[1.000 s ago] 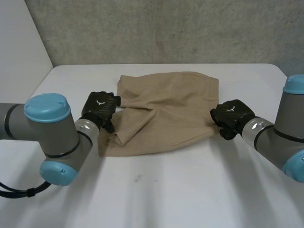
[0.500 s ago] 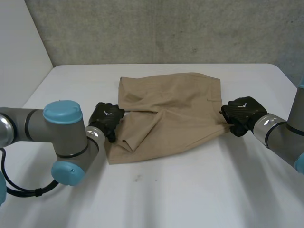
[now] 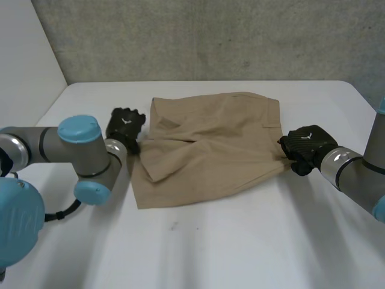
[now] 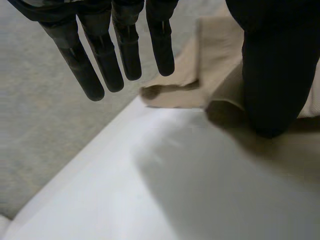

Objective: Fold the shorts.

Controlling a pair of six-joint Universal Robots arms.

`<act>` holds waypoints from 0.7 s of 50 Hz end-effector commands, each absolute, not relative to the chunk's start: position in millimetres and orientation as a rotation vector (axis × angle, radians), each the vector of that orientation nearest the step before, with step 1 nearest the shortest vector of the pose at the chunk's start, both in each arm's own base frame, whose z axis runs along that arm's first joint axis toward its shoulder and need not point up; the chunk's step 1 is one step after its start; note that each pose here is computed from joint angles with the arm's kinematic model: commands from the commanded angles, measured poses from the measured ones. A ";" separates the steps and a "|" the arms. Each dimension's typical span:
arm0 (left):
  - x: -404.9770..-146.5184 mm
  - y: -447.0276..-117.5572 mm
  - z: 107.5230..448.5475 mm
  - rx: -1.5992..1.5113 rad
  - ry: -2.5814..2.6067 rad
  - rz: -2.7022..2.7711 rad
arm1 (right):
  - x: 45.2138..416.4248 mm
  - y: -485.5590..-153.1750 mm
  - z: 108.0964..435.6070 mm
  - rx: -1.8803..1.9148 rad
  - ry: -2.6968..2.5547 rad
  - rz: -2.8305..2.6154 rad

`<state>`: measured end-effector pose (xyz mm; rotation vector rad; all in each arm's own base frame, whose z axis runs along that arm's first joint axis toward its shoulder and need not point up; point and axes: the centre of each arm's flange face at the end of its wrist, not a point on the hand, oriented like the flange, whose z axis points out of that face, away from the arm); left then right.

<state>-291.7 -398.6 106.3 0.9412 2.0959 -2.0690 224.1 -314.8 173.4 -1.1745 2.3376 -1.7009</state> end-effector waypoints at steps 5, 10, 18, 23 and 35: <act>-264.2 -431.2 116.8 0.835 2.032 -2.089 | 224.2 -313.7 174.8 -1.174 2.337 -1.705; -262.4 -420.1 130.2 0.838 2.037 -2.088 | 224.5 -312.5 173.7 -1.176 2.338 -1.698; -273.0 -377.3 143.0 0.946 2.095 -2.076 | 224.0 -312.5 173.9 -1.174 2.340 -1.698; -281.9 -359.6 130.9 1.052 2.145 -2.060 | 223.7 -312.6 173.9 -1.173 2.343 -1.699; -284.1 -363.7 104.6 1.082 2.179 -2.015 | 223.0 -312.7 173.5 -1.171 2.347 -1.698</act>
